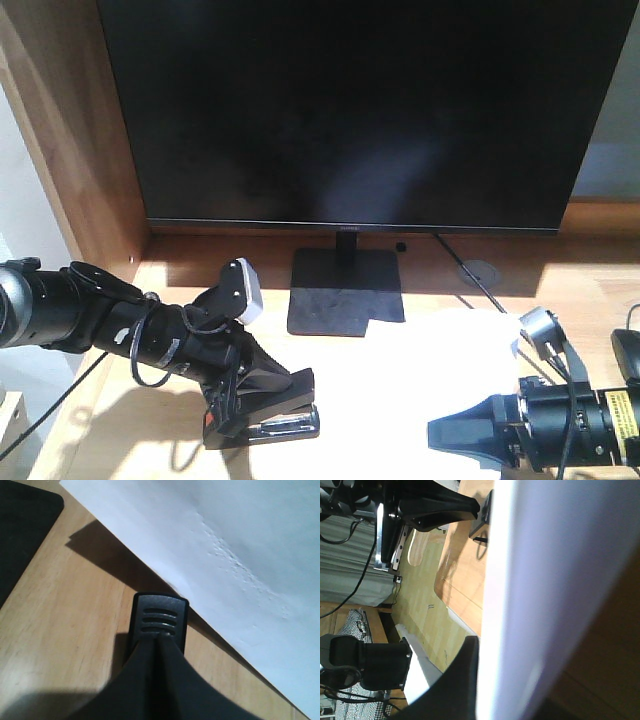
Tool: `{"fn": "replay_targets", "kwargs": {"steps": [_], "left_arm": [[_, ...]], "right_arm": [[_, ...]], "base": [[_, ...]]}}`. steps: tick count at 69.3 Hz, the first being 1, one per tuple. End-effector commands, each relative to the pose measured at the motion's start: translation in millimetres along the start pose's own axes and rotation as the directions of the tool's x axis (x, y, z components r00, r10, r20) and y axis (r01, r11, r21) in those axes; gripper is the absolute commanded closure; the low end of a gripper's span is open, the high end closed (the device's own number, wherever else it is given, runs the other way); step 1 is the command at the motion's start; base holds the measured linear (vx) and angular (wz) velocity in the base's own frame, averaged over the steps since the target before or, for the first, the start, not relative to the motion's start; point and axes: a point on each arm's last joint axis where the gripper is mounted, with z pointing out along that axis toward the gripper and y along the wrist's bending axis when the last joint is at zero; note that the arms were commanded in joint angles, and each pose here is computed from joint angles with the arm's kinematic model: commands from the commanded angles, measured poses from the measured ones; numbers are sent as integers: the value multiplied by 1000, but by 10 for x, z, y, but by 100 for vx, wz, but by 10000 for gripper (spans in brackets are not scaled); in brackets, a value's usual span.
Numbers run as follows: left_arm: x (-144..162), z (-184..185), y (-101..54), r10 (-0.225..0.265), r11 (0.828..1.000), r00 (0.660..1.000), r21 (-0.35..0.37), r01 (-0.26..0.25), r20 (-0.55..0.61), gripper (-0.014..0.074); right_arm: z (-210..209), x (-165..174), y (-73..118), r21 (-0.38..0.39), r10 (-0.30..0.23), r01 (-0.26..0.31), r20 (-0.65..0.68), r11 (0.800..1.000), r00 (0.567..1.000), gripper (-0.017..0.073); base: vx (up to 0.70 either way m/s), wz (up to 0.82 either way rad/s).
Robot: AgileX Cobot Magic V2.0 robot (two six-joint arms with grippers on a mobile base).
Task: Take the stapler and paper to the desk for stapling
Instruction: 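Lower the white paper onto the desk with the right gripper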
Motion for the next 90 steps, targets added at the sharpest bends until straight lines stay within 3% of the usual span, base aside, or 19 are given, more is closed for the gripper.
{"fn": "replay_targets", "kwargs": {"steps": [1, 9, 15, 35, 44, 59, 67, 78, 90], "left_arm": [[-221, -111, -42, 16, 1000, 996, -3, -15, 83, 600], [-221, -111, -42, 16, 1000, 996, -3, -15, 83, 600], [-221, -111, -42, 16, 1000, 996, -3, -15, 83, 600], [-221, -111, -42, 16, 1000, 996, -3, -15, 83, 600], [-221, -111, -42, 16, 1000, 996, -3, -15, 83, 600], [-221, -111, -42, 16, 1000, 996, -3, -15, 83, 600], [-221, -111, -42, 16, 1000, 996, -3, -15, 83, 600], [-221, -111, -42, 16, 1000, 996, -3, -16, 82, 600], [-221, -111, -42, 16, 1000, 996, -3, -16, 82, 600]], "right_arm": [[-34, -54, 152, -95, -48, 49, 16, 994, 999, 561], [-30, -77, 81, -16, -51, 52, 38, 999, 998, 561], [-24, -83, 54, 0, -67, 67, 39, 998, 997, 561], [15, -173, 20, -75, -154, 155, 15, 985, 988, 561], [33, -241, 23, -133, -171, 170, 7, 976, 985, 561], [233, -313, 46, -159, -222, 209, -70, 965, 972, 561], [352, -378, -23, -139, -218, 205, -88, 969, 972, 561], [410, -469, -154, -102, -165, 159, -49, 982, 985, 561], [420, -507, -146, -136, -167, 159, -50, 978, 985, 561]], "base": [[0, 0], [0, 0], [0, 0], [0, 0], [0, 0], [0, 0], [0, 0], [0, 0], [0, 0]]}}
